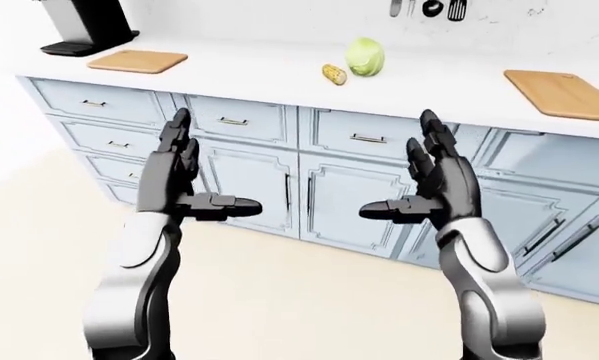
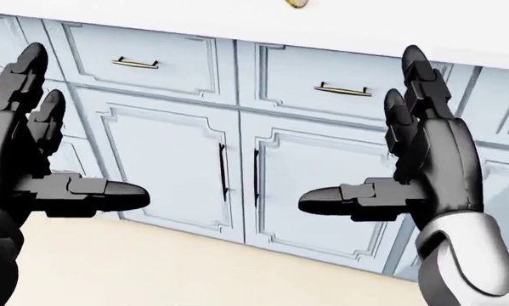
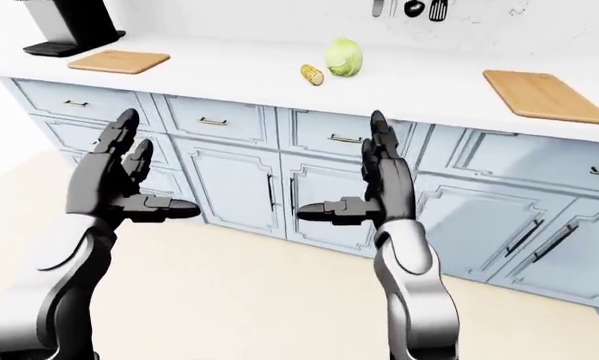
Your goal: Place the corn and the cabbage on separate cutting boards.
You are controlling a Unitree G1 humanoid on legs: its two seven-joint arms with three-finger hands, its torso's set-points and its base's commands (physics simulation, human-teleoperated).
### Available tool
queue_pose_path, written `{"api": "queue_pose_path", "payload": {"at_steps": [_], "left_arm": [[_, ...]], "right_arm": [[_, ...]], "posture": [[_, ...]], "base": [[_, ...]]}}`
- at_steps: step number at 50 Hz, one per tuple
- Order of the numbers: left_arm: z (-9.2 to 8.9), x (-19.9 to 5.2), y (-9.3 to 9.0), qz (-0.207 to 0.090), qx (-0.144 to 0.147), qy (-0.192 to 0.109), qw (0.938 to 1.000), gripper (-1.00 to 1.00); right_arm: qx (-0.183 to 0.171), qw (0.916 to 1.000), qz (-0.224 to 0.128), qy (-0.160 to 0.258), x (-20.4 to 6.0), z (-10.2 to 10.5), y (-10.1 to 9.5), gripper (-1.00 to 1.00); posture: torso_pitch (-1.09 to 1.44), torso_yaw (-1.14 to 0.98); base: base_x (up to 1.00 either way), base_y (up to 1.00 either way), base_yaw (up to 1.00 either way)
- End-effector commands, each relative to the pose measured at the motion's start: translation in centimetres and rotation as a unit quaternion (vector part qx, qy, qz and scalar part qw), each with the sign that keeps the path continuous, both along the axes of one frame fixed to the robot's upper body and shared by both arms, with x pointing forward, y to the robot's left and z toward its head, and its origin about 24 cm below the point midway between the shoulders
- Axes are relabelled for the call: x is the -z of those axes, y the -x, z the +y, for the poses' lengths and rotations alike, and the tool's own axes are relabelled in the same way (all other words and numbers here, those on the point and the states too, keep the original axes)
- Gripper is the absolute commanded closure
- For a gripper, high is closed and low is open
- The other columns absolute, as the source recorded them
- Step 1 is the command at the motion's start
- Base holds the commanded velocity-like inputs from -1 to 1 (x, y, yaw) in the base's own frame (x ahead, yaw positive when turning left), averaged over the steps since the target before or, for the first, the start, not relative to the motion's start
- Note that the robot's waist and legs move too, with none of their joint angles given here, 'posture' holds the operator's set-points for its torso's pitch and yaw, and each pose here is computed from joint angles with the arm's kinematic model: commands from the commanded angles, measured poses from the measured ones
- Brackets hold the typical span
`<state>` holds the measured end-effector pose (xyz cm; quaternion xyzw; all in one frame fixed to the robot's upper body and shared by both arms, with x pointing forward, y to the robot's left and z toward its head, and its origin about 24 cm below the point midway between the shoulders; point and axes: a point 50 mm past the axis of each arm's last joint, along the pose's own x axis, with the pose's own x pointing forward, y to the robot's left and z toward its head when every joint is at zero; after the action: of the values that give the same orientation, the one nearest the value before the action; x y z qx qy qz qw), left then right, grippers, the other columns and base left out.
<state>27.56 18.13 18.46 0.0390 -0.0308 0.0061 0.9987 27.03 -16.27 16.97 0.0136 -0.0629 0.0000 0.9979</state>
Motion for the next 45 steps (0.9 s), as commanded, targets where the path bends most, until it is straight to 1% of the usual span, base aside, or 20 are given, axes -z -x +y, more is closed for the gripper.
{"api": "queue_pose_path", "payload": {"at_steps": [1, 21, 26, 32, 40, 45], "left_arm": [[-0.4, -1.9, 0.3, -0.055, 0.012, -0.005, 0.9984, -1.0], [-0.7, -2.0, 0.5, -0.055, 0.014, -0.005, 0.9984, -1.0], [-0.7, -2.0, 0.6, -0.055, 0.014, -0.004, 0.9984, -1.0], [-0.6, -2.0, 0.5, -0.055, 0.014, -0.004, 0.9984, -1.0], [-0.7, -2.1, 0.5, -0.056, 0.015, -0.005, 0.9983, -1.0], [-0.7, -2.3, 0.6, -0.057, 0.016, -0.006, 0.9982, -1.0]], "right_arm": [[0.008, 0.9982, -0.059, 0.004, -2.2, -0.2, 0.4, -1.0], [0.016, 0.9973, -0.071, 0.0, -3.5, -0.8, 1.0, -1.0], [0.016, 0.9968, -0.078, -0.001, -4.2, -0.8, 1.3, -1.0], [0.016, 0.9967, -0.08, -0.001, -4.2, -0.9, 1.2, -1.0], [0.024, 0.9959, -0.087, -0.004, -4.8, -1.5, 1.9, -1.0], [0.03, 0.9955, -0.09, -0.005, -5.1, -1.8, 2.1, -1.0]], "posture": [[0.0, 0.0], [0.0, 0.0], [0.0, 0.0], [0.0, 0.0], [0.0, 0.0], [0.0, 0.0]], "base": [[0.38, 0.0, 0.0], [0.37, 0.02, 0.0], [0.37, 0.11, 0.0], [0.38, 0.11, 0.0], [0.37, 0.1, 0.0], [0.37, 0.11, 0.0]]}}
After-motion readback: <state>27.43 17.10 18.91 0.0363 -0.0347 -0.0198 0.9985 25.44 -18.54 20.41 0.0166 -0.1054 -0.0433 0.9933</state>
